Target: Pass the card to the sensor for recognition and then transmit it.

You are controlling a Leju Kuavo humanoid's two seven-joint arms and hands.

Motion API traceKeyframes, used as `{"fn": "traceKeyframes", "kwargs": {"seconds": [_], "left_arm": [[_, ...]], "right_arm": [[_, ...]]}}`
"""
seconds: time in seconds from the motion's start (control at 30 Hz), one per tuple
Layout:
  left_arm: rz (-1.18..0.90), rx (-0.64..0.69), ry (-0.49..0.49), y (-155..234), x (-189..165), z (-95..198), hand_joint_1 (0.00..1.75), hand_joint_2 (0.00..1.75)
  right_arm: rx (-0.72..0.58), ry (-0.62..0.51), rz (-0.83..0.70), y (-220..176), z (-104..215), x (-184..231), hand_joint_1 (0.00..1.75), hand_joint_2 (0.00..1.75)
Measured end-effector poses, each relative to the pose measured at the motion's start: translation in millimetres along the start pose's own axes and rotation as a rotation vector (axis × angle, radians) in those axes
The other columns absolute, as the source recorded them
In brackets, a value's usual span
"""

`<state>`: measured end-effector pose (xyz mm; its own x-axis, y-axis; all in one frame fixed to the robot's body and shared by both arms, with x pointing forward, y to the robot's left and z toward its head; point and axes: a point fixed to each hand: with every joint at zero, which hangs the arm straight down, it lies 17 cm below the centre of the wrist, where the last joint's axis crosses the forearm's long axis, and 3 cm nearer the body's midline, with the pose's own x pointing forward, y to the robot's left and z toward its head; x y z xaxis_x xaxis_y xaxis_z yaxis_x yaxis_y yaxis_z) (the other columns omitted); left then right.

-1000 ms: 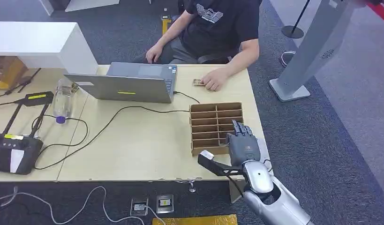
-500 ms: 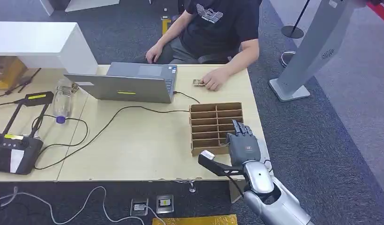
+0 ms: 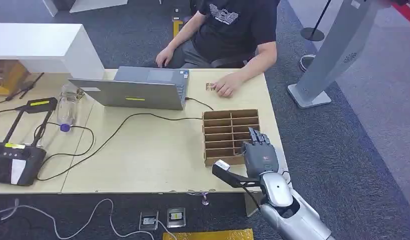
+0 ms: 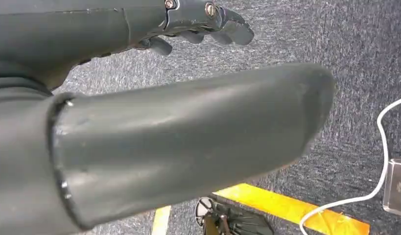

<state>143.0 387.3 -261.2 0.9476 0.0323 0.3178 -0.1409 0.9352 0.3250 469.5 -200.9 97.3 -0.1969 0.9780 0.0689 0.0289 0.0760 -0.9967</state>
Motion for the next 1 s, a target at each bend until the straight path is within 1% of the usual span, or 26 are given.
{"fn": "traceKeyframes", "kwargs": {"seconds": [0.13,0.33,0.47,0.67,1.0], "left_arm": [[0.000,0.000,-0.008,-0.1,1.4,0.0,0.00,0.00],[0.001,0.005,-0.019,1.0,3.2,-0.1,0.00,0.00],[0.001,0.006,-0.019,1.2,3.0,-0.1,0.00,0.00],[0.001,0.002,-0.019,0.3,3.1,0.0,0.00,0.00],[-0.010,0.000,-0.025,-0.1,3.9,0.1,0.00,0.00]], "right_arm": [[-0.053,-0.012,0.004,-15.7,-6.1,0.3,1.75,1.75],[-0.196,-0.080,-0.005,-73.6,-23.4,11.3,1.75,1.75],[-0.256,-0.091,-0.023,-97.4,-27.7,15.5,1.75,1.75],[-0.308,-0.092,-0.051,-115.8,-28.6,17.0,1.75,1.75],[-0.364,-0.087,-0.074,-131.7,-25.4,12.3,1.75,1.75]]}}
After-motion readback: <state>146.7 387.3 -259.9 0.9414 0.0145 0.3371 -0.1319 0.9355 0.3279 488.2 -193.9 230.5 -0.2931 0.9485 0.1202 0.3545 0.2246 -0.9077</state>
